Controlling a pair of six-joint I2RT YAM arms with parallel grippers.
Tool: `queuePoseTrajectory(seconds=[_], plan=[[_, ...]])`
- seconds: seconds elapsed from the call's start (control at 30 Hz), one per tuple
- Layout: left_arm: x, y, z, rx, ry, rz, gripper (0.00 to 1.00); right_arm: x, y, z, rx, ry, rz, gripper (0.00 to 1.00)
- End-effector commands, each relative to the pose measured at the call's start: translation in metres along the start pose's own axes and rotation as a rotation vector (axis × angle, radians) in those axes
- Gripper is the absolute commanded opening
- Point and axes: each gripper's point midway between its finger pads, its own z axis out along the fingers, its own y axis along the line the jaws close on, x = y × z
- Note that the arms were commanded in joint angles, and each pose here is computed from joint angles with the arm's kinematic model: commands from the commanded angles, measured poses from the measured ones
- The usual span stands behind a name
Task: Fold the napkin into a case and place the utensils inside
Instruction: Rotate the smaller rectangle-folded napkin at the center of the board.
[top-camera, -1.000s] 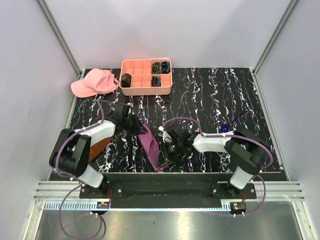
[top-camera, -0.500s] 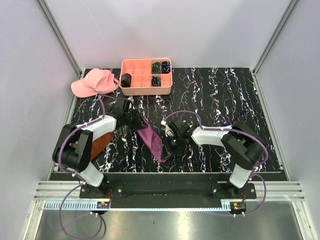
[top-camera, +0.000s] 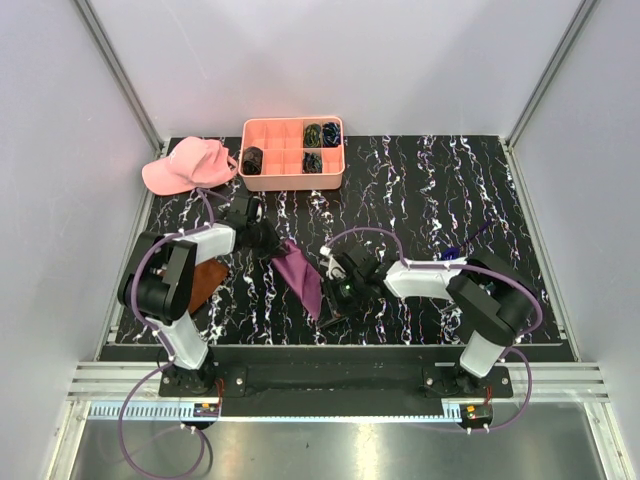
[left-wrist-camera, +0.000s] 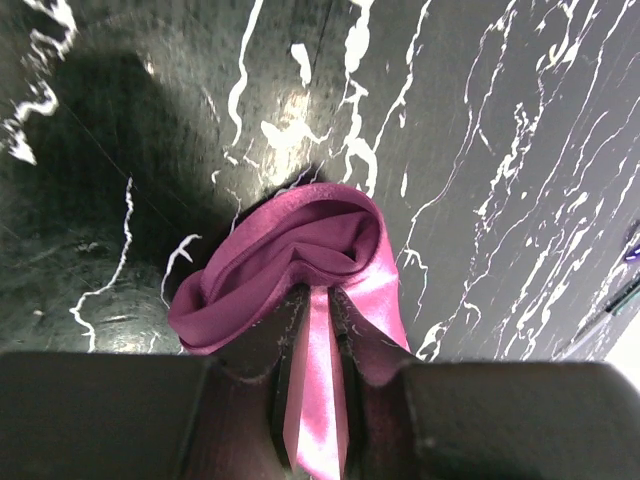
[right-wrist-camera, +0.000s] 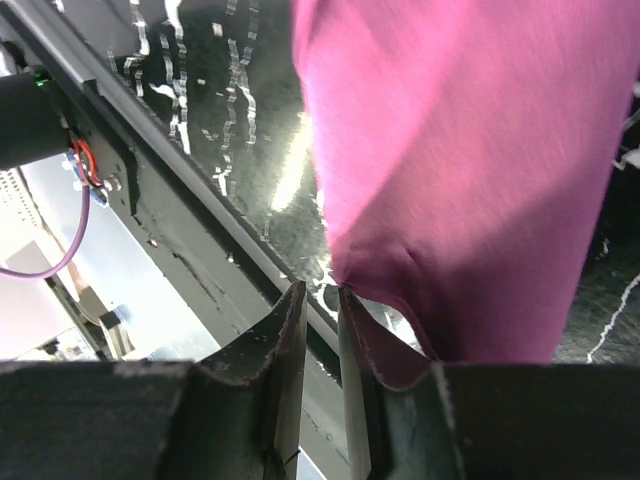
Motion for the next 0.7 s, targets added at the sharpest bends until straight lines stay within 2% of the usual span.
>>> queuePoseTrajectory(seconds=[0.0,0.13,0.27,0.4,0.53,0.57,0.63,0.67], plan=[[-0.015,0.007,0.003,-0.043,-0.067,0.033,0.2,-0.005,0.004,0.007,-0.034,-0.025,0.02,0.28],[-0.002,0.016,-0.006,-0.059,-0.07,0.008,0.2,-0.012,-0.024,0.008,0.066,-0.05,0.05,0.28],[0.013,0.028,-0.015,-0.079,-0.062,-0.018,0.2,-0.024,-0.062,-0.008,0.182,-0.1,0.107,0.29],[0.049,0.037,-0.022,-0.056,-0.015,-0.046,0.21,-0.046,-0.087,-0.026,0.214,-0.161,0.144,0.31],[0.074,0.028,-0.04,0.009,-0.028,-0.082,0.24,-0.086,-0.1,-0.034,0.222,-0.207,0.131,0.33],[0.077,0.029,-0.045,0.014,-0.034,-0.093,0.24,-0.112,-0.095,-0.042,0.189,-0.243,0.124,0.33],[0.088,0.03,-0.058,0.047,-0.058,-0.118,0.25,-0.126,-0.106,-0.039,0.203,-0.225,0.14,0.33],[0.092,0.031,-0.062,0.05,-0.061,-0.122,0.26,-0.156,-0.102,-0.048,0.209,-0.269,0.103,0.34]])
